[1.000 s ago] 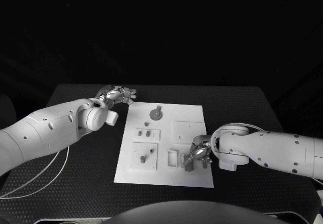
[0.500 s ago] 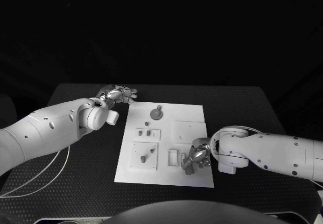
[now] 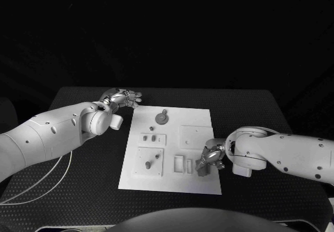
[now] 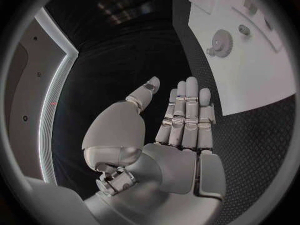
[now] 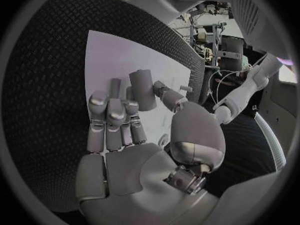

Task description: Assemble the parts on the task board

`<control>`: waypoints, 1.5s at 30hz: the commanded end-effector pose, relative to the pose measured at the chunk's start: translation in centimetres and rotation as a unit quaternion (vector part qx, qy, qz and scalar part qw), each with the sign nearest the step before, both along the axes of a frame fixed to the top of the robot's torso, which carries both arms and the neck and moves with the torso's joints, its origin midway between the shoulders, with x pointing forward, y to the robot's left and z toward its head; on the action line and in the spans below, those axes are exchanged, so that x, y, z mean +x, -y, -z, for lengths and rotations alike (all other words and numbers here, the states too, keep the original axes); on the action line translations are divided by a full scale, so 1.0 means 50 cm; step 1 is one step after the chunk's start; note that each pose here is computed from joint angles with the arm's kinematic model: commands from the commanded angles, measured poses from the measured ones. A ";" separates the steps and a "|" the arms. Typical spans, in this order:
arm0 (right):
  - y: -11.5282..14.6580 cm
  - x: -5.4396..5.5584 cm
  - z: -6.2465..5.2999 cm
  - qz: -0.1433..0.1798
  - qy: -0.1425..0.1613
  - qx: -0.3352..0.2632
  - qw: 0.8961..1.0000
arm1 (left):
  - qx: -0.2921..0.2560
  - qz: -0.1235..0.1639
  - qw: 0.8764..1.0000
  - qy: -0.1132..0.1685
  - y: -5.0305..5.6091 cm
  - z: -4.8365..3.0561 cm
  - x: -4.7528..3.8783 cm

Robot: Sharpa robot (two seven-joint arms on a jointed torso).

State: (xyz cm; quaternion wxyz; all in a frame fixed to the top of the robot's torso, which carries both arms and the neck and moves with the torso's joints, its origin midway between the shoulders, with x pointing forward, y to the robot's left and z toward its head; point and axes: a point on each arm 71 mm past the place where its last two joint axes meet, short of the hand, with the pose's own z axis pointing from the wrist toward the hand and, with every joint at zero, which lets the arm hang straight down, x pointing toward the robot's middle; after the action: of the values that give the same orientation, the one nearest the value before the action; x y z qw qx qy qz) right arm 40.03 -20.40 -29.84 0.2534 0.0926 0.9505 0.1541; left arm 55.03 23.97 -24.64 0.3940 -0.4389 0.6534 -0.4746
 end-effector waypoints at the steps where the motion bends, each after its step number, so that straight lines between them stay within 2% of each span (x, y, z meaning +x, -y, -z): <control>1: -0.001 -0.001 -0.013 0.005 -0.011 0.007 1.000 | -0.006 0.006 1.000 0.000 0.005 -0.001 0.000; 8: -0.006 0.003 -0.036 0.011 -0.003 0.026 1.000 | -0.005 0.006 1.000 -0.001 0.005 -0.001 0.000; 12: -0.015 0.012 -0.045 0.021 -0.002 0.035 0.999 | -0.005 0.008 1.000 -0.003 0.007 0.000 0.000; 20: -0.062 0.027 -0.038 0.037 -0.023 0.051 0.998 | -0.006 0.010 1.000 -0.003 0.011 -0.001 0.000; 24: -0.086 0.037 -0.033 0.039 -0.017 0.052 0.998 | -0.007 0.012 1.000 -0.004 0.016 -0.001 0.000; 31: -0.101 0.035 -0.017 0.034 -0.022 0.044 0.998 | -0.008 0.015 1.000 -0.005 0.020 0.000 -0.001; 41: -0.110 0.031 -0.008 0.017 -0.037 0.037 0.998 | -0.008 0.016 1.000 -0.005 0.020 0.000 -0.001; 45: -0.109 0.033 -0.007 0.024 -0.028 0.038 0.999 | -0.008 0.016 1.000 -0.005 0.019 0.000 -0.001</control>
State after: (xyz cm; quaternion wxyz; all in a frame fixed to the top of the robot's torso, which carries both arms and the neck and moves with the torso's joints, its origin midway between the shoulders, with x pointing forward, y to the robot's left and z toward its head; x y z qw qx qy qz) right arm 41.74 -14.99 -29.43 0.2286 0.1298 0.9476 0.1816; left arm 55.00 23.30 -24.71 0.3861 -0.4373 0.6581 -0.4760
